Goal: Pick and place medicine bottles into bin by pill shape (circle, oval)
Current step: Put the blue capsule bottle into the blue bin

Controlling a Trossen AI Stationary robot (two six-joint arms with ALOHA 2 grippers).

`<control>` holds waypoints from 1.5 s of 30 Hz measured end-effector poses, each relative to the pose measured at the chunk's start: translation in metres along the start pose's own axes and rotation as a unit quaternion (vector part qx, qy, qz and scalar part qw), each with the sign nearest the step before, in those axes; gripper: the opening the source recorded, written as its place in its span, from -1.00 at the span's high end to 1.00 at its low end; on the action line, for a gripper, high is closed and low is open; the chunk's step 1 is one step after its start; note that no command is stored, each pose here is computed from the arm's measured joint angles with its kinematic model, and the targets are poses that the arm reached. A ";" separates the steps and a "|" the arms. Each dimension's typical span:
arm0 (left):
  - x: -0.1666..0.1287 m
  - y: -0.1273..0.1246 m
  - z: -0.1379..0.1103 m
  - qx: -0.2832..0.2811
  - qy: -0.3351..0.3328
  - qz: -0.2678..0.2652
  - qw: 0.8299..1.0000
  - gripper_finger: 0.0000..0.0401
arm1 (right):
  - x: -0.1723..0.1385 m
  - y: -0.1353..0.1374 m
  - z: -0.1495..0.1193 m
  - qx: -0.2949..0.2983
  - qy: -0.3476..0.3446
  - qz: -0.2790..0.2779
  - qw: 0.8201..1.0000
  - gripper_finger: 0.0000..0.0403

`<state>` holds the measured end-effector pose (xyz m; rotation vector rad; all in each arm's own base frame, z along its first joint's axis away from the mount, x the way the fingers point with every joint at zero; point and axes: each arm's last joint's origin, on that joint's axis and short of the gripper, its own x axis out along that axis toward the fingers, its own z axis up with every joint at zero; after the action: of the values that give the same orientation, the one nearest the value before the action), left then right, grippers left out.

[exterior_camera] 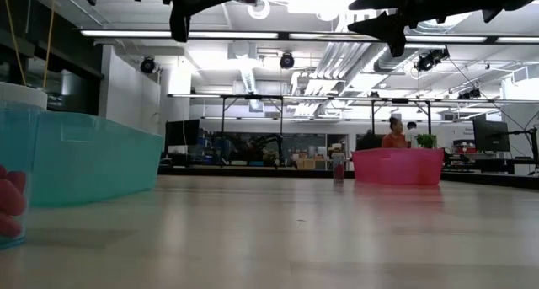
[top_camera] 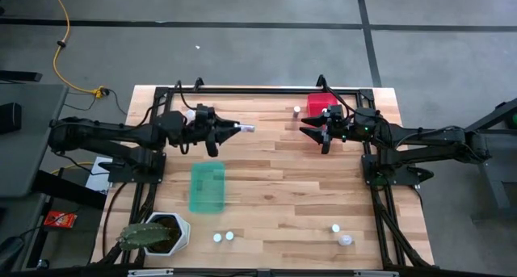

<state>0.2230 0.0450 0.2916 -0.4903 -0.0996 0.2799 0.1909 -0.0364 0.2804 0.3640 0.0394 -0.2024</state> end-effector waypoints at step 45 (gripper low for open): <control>-0.046 -0.001 -0.127 0.146 0.590 0.187 0.772 0.39 | 0.000 -0.002 -0.004 0.000 0.019 -0.008 1.000 0.08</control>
<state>0.1999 -0.0262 0.1791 -0.2974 1.2828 0.3246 0.1905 -0.0366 0.2766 0.3672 0.0799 -0.2115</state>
